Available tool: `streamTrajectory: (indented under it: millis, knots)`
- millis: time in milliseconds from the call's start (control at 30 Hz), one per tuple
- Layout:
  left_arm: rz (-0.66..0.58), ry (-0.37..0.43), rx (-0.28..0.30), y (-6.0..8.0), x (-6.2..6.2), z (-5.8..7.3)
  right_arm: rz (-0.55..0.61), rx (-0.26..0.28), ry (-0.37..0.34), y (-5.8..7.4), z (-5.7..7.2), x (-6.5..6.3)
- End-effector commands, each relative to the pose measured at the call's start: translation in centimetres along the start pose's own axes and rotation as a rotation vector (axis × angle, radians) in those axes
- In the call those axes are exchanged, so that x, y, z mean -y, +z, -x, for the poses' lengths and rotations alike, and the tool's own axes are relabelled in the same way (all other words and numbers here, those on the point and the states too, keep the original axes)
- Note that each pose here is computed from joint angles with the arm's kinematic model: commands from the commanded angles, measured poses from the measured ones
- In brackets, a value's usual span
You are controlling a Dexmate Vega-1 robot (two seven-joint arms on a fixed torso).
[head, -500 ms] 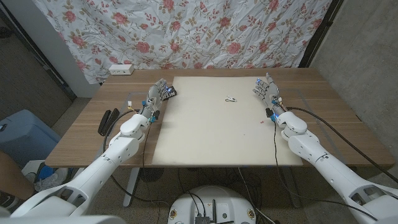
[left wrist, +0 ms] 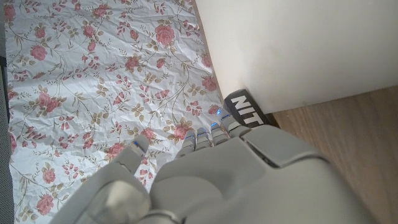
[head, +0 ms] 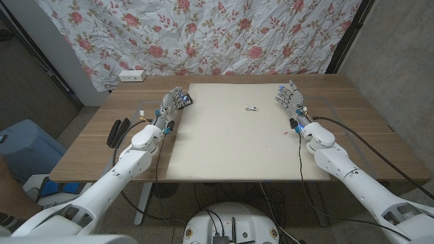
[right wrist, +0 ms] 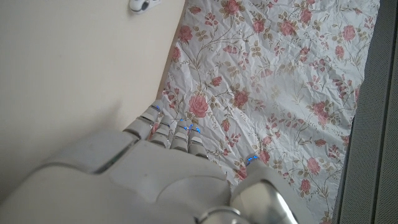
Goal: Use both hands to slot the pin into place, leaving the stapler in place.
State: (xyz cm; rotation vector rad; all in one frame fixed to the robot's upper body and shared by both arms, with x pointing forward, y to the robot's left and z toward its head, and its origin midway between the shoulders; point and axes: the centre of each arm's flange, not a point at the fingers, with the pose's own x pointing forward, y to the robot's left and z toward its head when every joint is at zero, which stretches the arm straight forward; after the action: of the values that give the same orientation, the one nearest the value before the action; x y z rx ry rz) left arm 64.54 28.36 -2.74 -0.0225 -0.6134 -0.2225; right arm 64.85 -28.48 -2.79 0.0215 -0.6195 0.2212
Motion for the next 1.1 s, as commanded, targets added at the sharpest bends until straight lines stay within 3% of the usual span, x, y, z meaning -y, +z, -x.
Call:
streamTrajectory:
  millis: [33, 300, 700, 867, 1100]
  knots:
    - [-0.033, 0.011, -0.023, 0.5, 1.5, 0.3, 0.069, 0.004, 0.018, 1.1, 1.3, 1.1]
    - [-0.044, 0.020, -0.027, 0.9, 1.8, 0.9, 0.148, 0.001, 0.032, 2.0, 1.8, 1.0]
    - [-0.066, 0.010, -0.028, 1.4, 2.1, 1.5, 0.348, 0.000, 0.100, 3.5, 3.8, 0.5]
    - [-0.074, 0.020, -0.017, 1.4, 2.1, 1.6, 0.391, 0.021, 0.112, 3.5, 4.5, 0.5]
    - [-0.083, 0.015, -0.014, 1.3, 2.0, 1.5, 0.544, 0.056, 0.125, 3.9, 5.9, 0.8]
